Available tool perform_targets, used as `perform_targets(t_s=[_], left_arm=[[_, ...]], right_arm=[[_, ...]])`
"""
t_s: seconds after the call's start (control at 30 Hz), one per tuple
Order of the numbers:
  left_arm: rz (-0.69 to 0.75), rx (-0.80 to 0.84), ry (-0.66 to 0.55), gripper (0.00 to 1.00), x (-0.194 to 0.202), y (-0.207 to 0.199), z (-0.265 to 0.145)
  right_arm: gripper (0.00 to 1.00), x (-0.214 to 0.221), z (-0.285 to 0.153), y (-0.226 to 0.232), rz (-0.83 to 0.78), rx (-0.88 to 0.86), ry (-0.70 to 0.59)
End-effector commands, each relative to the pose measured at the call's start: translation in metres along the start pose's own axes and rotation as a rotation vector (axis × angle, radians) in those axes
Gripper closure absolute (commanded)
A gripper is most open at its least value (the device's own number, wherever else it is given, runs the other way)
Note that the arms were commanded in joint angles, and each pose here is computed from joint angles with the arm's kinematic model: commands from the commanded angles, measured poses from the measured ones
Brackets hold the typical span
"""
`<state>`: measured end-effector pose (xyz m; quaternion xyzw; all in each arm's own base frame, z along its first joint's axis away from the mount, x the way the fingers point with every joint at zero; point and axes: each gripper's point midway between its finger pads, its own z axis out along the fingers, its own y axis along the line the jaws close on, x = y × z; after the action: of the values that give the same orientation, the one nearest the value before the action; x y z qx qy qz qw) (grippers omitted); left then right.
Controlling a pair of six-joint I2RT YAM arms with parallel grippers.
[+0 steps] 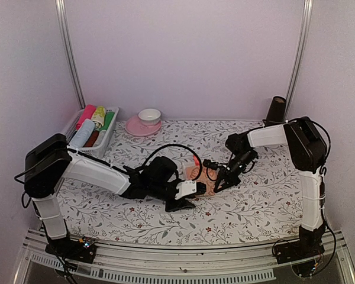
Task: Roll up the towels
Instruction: Roll the towel at the center of the board.
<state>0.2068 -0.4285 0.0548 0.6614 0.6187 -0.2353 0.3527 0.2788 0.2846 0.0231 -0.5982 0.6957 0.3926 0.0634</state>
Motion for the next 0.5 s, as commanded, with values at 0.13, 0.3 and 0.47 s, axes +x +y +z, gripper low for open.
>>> perform_targets(t_s=[0.13,0.3,0.47], left_arm=[[0.178,-0.139,0.035,0.65,-0.01,0.015,0.011],[0.205,-0.179,0.049,0.65,-0.008,0.023,0.017],[0.208,-0.217,0.085,0.64,0.0,0.032,0.023]], right_arm=[[0.97,0.013,0.006,-0.005,0.087,-0.018,0.041],[0.97,0.014,0.007,-0.005,0.089,-0.018,0.046],[0.97,0.016,0.008,-0.005,0.09,-0.02,0.05]])
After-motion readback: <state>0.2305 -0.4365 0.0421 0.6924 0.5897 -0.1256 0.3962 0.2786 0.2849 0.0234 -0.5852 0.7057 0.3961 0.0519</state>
